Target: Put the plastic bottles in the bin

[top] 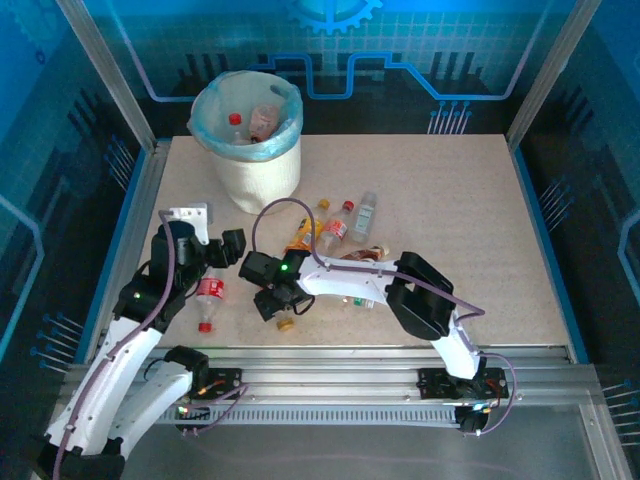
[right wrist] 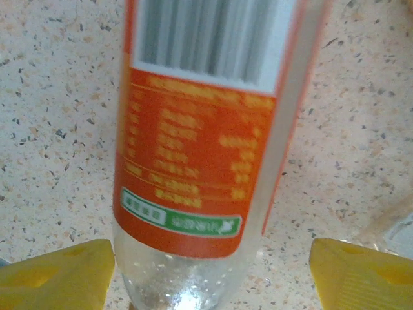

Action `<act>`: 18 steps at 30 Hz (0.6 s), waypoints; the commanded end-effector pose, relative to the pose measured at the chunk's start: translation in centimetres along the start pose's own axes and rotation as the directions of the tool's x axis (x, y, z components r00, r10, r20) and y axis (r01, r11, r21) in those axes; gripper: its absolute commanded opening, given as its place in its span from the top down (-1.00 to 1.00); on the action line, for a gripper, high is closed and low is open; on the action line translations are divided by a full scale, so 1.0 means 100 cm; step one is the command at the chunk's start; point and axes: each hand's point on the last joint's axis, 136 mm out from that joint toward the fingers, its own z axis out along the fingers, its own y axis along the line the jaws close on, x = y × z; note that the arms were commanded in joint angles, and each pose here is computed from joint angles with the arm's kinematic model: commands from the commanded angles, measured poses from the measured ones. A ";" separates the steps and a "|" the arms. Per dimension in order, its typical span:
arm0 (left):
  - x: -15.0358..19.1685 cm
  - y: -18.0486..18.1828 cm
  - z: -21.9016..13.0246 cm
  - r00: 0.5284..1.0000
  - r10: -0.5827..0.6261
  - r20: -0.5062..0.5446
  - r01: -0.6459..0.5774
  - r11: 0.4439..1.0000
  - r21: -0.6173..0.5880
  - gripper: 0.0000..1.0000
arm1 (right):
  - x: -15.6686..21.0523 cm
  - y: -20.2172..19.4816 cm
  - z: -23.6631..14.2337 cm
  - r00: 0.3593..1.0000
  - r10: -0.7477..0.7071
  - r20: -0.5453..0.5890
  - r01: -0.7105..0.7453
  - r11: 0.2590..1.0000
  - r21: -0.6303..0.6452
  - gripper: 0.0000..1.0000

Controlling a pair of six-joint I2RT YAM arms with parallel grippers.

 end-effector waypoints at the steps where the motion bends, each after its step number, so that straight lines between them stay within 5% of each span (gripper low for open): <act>1: -0.003 0.003 0.000 1.000 0.020 0.021 -0.019 1.000 -0.016 -0.60 | -0.001 0.003 0.009 0.999 0.013 -0.039 -0.014 1.000 -0.027 -0.59; 18: 0.001 0.004 0.003 1.000 0.020 0.001 -0.020 0.999 -0.025 -0.62 | 0.001 0.012 0.015 0.998 -0.014 -0.067 0.008 0.996 -0.084 -0.32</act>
